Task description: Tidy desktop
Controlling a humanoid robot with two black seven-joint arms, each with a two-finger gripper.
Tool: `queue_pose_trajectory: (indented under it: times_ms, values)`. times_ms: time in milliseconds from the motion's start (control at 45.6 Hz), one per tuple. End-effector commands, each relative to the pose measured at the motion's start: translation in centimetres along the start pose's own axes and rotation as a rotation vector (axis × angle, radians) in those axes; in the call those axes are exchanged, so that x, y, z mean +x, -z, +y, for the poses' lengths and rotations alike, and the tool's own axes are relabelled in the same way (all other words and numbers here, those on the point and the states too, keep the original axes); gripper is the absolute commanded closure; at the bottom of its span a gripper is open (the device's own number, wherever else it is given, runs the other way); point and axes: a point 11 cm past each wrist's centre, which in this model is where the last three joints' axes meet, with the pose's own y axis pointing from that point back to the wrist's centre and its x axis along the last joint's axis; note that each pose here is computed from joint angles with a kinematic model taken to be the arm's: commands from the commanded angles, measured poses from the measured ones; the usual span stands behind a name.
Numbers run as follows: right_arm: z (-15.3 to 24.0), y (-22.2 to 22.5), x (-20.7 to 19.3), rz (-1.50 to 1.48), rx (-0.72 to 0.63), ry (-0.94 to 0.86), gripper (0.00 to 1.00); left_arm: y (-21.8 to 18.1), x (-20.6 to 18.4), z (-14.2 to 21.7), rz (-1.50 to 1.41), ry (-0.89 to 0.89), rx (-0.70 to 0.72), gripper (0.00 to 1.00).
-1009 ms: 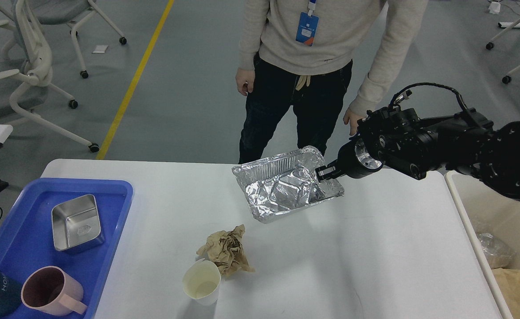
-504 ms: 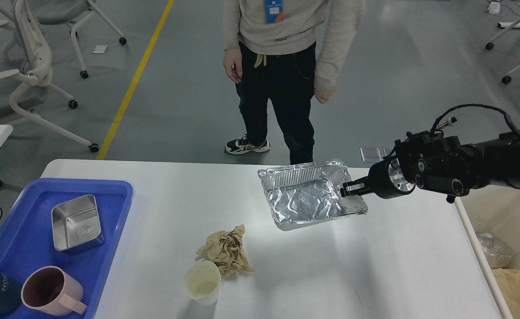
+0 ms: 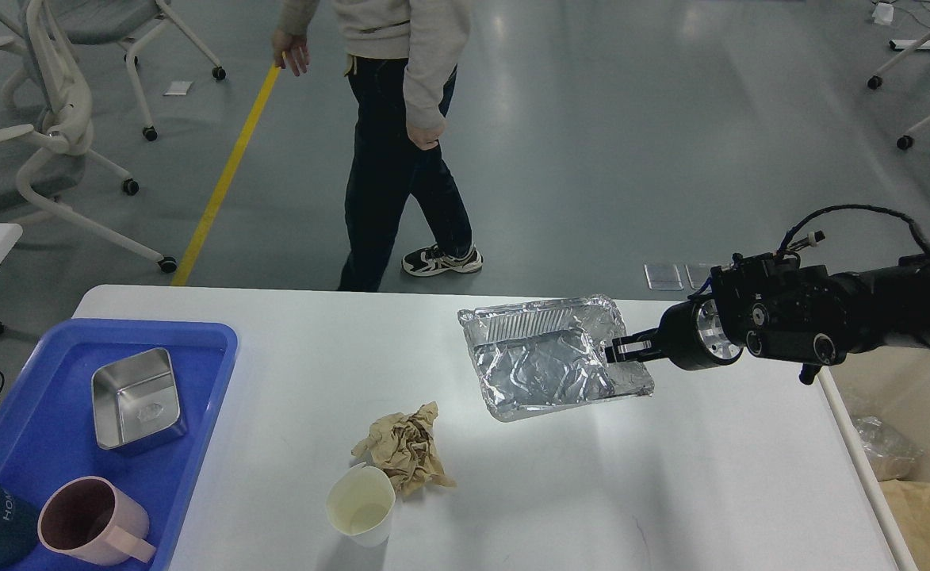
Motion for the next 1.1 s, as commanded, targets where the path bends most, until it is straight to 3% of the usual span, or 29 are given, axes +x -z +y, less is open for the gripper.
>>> queue_pose_trajectory:
  times_ms: [0,373,680,1075]
  values:
    - [0.0,0.0,0.0,0.002,0.000,-0.002,1.00,-0.6,-1.0,0.8,-0.107,0.056,0.013,0.04]
    - [0.4,-0.6,0.1,-0.005,-0.010,-0.009,1.00,-0.7,-3.3,-0.4,-0.350,0.164,-0.002,0.04]
    - [0.4,-0.9,-0.1,0.001,-0.018,-0.003,1.00,0.6,-9.0,-3.3,-0.472,0.296,-0.010,0.03]
    - [0.5,-1.0,0.0,0.000,-0.019,-0.013,1.00,-4.6,-14.2,-6.9,-0.498,0.439,-0.238,0.03]
